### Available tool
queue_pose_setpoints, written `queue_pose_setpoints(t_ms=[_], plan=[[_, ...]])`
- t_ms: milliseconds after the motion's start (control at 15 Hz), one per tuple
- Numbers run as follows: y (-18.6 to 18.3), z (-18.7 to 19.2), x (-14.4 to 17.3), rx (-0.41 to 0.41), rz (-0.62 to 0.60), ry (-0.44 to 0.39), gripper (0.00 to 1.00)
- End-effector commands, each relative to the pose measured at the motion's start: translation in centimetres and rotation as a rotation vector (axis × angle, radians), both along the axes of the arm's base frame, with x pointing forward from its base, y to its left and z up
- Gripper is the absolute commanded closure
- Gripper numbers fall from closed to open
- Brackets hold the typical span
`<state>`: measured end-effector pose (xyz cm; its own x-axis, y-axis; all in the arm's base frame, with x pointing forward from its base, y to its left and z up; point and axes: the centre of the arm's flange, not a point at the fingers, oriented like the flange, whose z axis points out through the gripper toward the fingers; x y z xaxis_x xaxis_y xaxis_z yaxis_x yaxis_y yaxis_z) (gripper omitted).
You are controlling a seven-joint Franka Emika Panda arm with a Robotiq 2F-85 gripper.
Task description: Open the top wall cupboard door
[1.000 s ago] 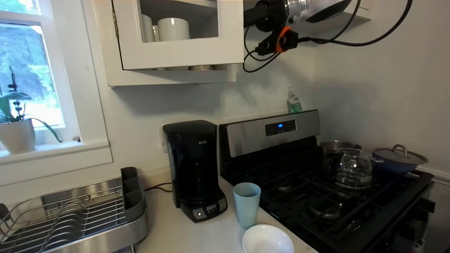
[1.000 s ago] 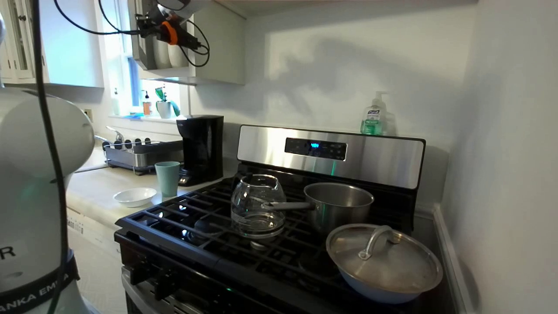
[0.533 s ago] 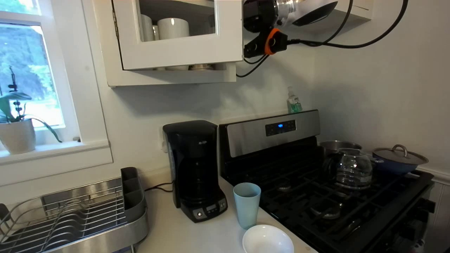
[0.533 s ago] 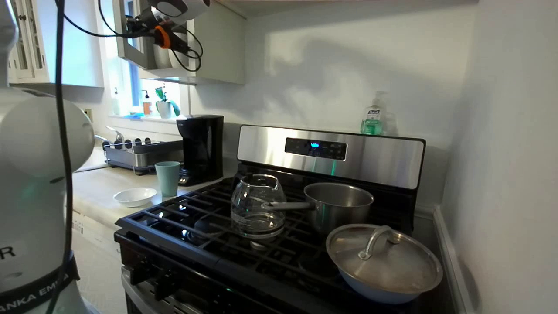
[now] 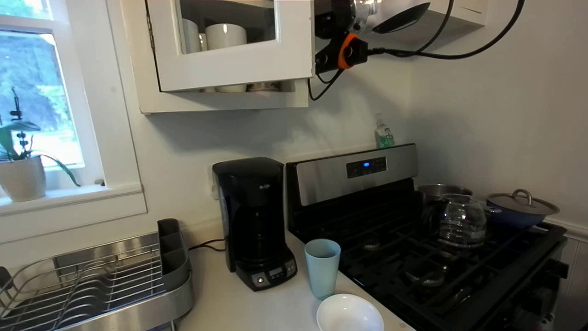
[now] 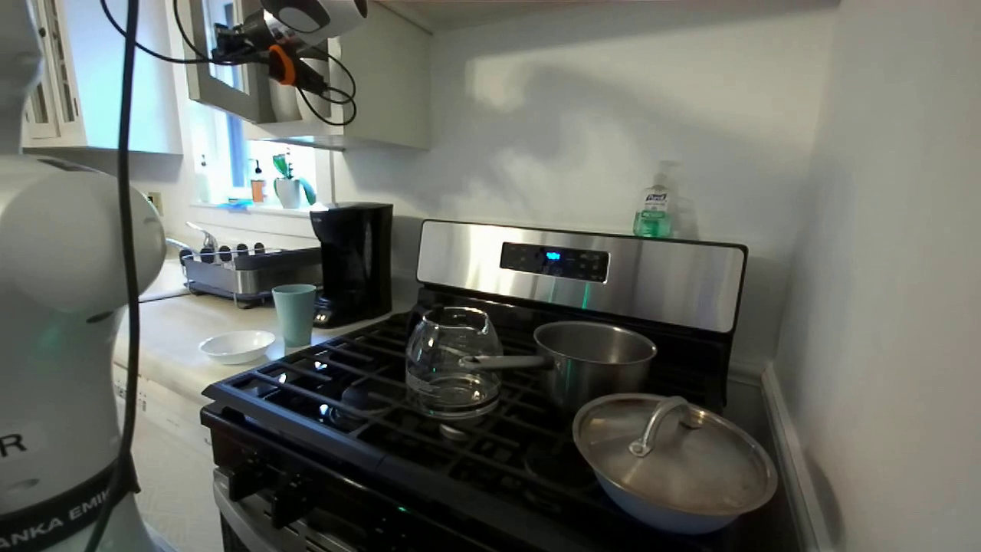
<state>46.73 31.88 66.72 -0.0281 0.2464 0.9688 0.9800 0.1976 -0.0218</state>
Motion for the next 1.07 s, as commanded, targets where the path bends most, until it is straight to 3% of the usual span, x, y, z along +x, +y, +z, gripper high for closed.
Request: queue_pose_setpoints(t_ms=[0, 267, 533, 800, 1000], plan=[[3.1, 1.2, 0.5, 0.055, 0.078, 0.033, 1.0], [1.4, 1.4, -0.8, 0.053, -0.073, 0.163, 1.0], [1.5, 1.8, -2.1, 0.127, -0.159, 0.306, 1.0], [1.0, 0.7, -4.1, 0.037, -0.336, 0.393, 1.0], [1.0, 0.6, -5.5, 0.022, -0.363, 0.467, 1.0]])
